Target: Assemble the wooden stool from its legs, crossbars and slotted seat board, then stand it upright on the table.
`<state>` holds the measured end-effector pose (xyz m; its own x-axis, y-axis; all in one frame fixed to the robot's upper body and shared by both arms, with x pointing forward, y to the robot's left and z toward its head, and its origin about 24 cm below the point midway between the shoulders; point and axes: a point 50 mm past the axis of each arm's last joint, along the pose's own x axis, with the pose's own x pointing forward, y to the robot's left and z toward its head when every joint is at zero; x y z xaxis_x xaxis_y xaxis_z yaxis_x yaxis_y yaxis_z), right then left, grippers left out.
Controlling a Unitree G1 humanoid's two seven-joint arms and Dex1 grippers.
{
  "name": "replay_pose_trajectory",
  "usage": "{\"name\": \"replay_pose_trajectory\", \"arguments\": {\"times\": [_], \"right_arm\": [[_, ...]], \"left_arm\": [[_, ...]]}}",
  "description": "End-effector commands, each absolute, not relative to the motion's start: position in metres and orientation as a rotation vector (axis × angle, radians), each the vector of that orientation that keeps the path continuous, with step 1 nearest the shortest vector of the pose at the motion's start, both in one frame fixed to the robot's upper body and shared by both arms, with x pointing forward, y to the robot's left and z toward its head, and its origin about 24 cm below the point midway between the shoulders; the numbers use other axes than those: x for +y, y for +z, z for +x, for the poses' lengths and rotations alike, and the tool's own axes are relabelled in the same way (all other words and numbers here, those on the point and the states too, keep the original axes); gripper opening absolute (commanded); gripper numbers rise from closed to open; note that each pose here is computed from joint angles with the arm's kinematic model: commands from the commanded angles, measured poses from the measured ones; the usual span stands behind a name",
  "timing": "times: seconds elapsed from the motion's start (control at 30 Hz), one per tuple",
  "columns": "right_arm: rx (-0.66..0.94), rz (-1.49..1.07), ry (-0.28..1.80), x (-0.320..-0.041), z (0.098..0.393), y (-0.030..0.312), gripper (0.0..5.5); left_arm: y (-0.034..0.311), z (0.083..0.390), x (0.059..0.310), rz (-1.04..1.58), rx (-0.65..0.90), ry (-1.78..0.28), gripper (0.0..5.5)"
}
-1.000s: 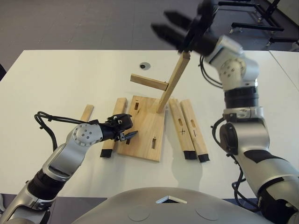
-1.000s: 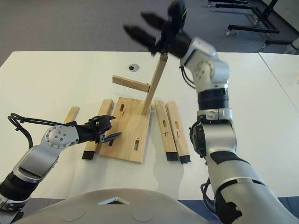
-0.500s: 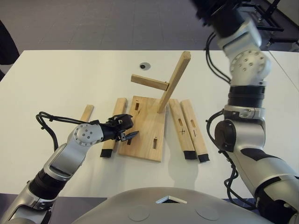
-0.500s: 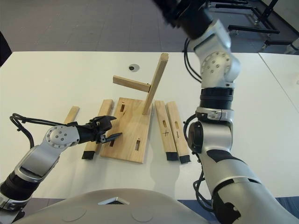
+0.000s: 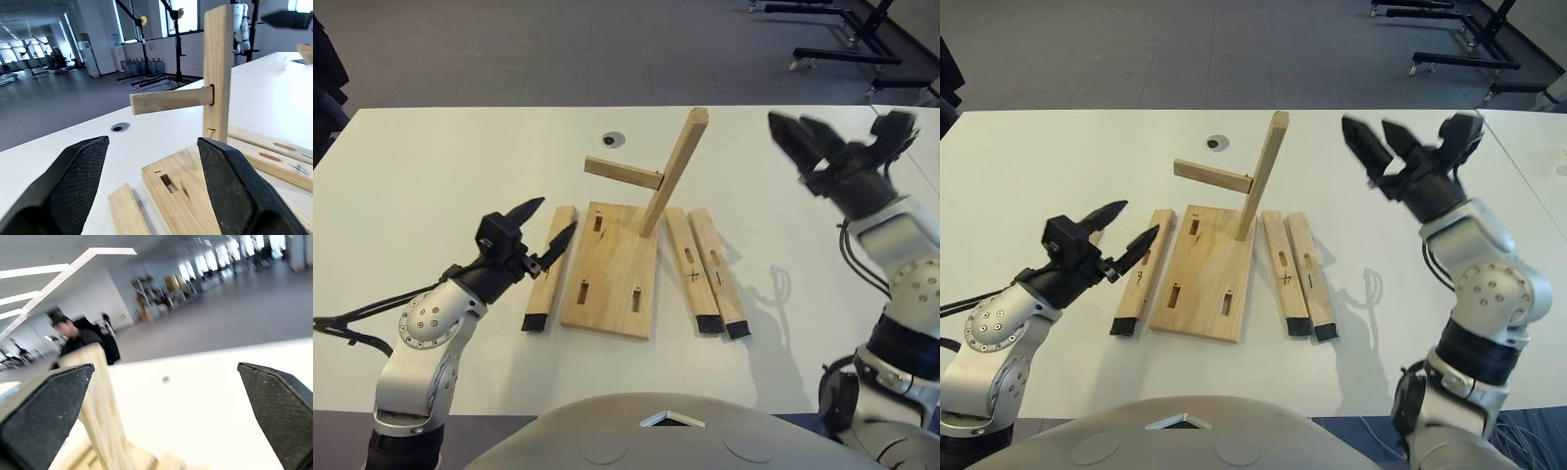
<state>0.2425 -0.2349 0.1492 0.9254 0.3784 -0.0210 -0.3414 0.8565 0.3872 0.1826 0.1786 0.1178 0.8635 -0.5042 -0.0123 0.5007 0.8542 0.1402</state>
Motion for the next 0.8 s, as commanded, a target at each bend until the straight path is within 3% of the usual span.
{"name": "replay_pose_trajectory", "arguments": {"times": [0.03,0.23,0.8], "right_arm": [[0.364,0.057,0.22,-0.231,0.219,0.096,5.39],[0.591,-0.047,0.276,-0.201,0.18,0.056,5.39],[0.651,-0.118,0.307,-0.203,0.178,0.05,5.39]], "left_arm": [[0.126,0.189,0.182,0.146,-0.085,-0.401,3.31],[0.128,0.193,0.173,0.163,-0.092,-0.36,3.31],[0.127,0.194,0.165,0.166,-0.078,-0.375,3.31]]}}
